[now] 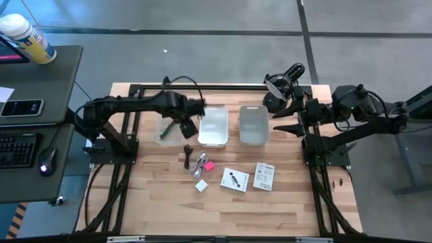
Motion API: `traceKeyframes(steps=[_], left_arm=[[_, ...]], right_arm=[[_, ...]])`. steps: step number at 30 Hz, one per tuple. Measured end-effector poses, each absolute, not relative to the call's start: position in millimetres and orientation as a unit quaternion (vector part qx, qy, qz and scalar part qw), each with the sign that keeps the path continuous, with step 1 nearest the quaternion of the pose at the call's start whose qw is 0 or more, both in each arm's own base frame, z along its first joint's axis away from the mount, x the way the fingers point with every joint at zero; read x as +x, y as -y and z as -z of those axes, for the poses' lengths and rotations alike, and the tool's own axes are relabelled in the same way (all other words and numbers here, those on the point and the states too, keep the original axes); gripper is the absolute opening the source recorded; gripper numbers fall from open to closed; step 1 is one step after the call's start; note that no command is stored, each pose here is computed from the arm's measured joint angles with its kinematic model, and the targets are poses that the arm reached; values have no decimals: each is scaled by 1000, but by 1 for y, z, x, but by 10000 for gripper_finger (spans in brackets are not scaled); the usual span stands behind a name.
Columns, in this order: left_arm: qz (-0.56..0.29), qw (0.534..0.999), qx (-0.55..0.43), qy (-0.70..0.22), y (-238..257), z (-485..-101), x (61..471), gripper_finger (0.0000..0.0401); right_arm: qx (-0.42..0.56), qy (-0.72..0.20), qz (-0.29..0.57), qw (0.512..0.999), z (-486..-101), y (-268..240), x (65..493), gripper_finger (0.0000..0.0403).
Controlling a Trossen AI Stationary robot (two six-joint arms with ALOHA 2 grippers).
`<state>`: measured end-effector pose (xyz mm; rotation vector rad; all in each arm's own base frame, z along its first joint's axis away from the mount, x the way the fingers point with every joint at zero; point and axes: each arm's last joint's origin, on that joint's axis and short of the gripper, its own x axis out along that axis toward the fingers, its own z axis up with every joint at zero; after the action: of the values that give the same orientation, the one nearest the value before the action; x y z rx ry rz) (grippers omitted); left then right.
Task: Pick and place items into bin
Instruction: Put the black USB cord into the transparent bin
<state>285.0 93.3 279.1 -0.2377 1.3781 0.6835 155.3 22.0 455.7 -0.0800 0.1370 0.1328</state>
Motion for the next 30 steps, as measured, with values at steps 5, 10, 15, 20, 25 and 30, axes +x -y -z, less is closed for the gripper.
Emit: traceKeyframes(steps=[5, 10, 15, 20, 25, 30], left_arm=[[-226, 743, -35, -629, -63, -288, 296, 179], [-141, 760, 23, -634, -27, -291, 303, 179], [-50, 759, 115, -639, 9, -291, 303, 179], [29, 751, 180, -635, 39, -291, 301, 179], [28, 752, 166, -637, 51, -293, 295, 179], [39, 758, 134, -637, 72, -300, 282, 179]], right_arm=[[-42, -82, -67, 993, -453, -22, 155, 145], [-46, -86, -74, 993, -452, -22, 155, 145], [-46, -98, -76, 991, -450, -22, 154, 145], [-36, -109, -75, 991, -448, -22, 154, 145], [-30, -109, -75, 991, -448, -22, 154, 145], [-21, -119, -79, 989, -446, -23, 153, 145]])
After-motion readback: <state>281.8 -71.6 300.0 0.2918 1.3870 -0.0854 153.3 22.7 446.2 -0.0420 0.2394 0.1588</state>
